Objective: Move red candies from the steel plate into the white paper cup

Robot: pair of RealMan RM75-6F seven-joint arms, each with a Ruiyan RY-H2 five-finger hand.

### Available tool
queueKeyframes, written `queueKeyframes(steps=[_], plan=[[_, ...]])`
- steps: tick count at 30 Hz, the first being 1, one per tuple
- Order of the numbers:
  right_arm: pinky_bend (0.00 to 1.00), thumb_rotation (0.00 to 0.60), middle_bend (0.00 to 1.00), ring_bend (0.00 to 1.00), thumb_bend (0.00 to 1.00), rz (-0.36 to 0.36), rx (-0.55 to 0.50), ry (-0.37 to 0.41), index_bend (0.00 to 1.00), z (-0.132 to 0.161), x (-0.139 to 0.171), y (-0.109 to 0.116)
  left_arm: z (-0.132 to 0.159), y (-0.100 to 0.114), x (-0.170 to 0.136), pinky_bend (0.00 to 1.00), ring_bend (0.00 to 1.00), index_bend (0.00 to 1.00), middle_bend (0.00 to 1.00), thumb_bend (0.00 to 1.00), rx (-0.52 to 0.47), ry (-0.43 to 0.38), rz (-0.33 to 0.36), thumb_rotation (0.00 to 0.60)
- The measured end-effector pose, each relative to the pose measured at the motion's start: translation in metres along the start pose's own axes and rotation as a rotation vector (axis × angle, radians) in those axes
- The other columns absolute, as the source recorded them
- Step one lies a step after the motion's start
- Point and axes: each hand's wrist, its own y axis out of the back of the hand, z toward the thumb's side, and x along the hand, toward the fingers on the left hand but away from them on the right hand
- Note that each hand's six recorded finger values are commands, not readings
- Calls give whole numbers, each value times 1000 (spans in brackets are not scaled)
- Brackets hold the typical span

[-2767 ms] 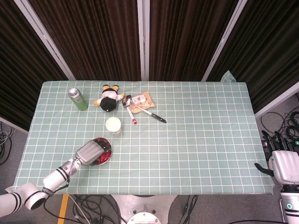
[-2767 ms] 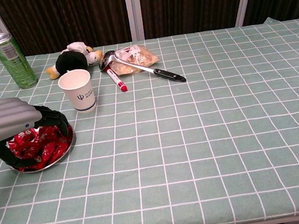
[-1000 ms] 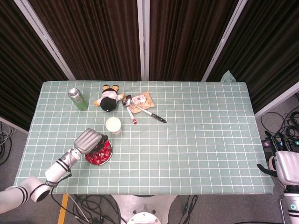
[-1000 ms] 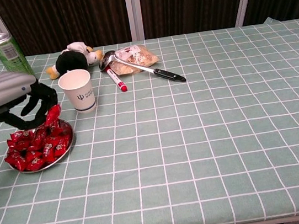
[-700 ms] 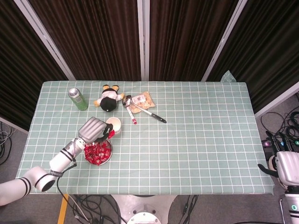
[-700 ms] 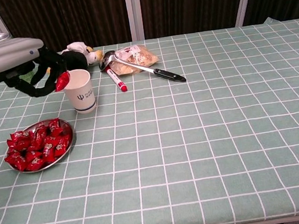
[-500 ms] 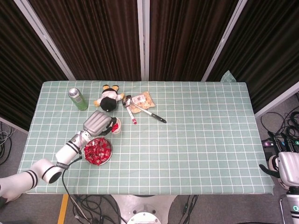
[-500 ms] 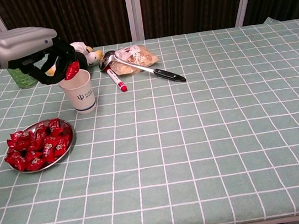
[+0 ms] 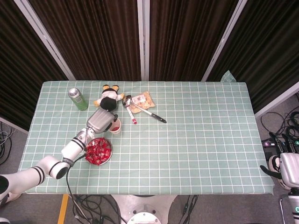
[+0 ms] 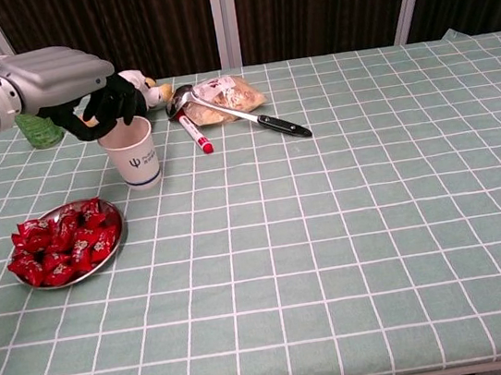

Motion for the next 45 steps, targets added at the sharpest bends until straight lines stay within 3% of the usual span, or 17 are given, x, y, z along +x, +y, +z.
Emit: queueKeyframes(steps=[5, 8, 13, 17, 21, 27, 33, 45], plan=[[171, 600, 232, 41, 19, -2, -3, 6, 56, 1, -1, 0, 2, 3, -4, 834, 465, 341, 460, 508, -21, -1, -9, 600], [172, 600, 233, 41, 18, -6, -5, 8, 56, 1, -1, 1, -1, 9, -10, 764, 436, 335, 449, 495, -47, 11, 14, 600], [173, 600, 233, 41, 18, -8, -2, 14, 56, 3, -2, 2, -12, 18, -42, 692, 430, 335, 448, 421, -109, 47, 91, 600], [173, 600, 233, 41, 19, -4, -7, 25, 56, 6, -2, 0, -19, 11, -78, 666, 430, 338, 448, 318, -132, 70, 117, 600], [176, 600, 233, 41, 18, -2, -7, 30, 56, 8, -2, 0, -12, -11, -110, 617, 417, 350, 446, 226, -144, 54, 66, 600], [180, 600, 234, 40, 18, -3, -6, 39, 56, 11, -1, 1, 9, -41, -119, 529, 333, 350, 396, 174, -124, -23, -29, 600], [188, 600, 237, 41, 18, 0, -5, 24, 56, 8, 2, 2, 18, -65, -113, 508, 316, 350, 383, 176, -77, -49, -95, 600], [193, 600, 239, 41, 19, 8, -6, 24, 56, 9, 1, 1, 18, -84, -104, 519, 321, 408, 399, 253, -36, -36, -161, 600]])
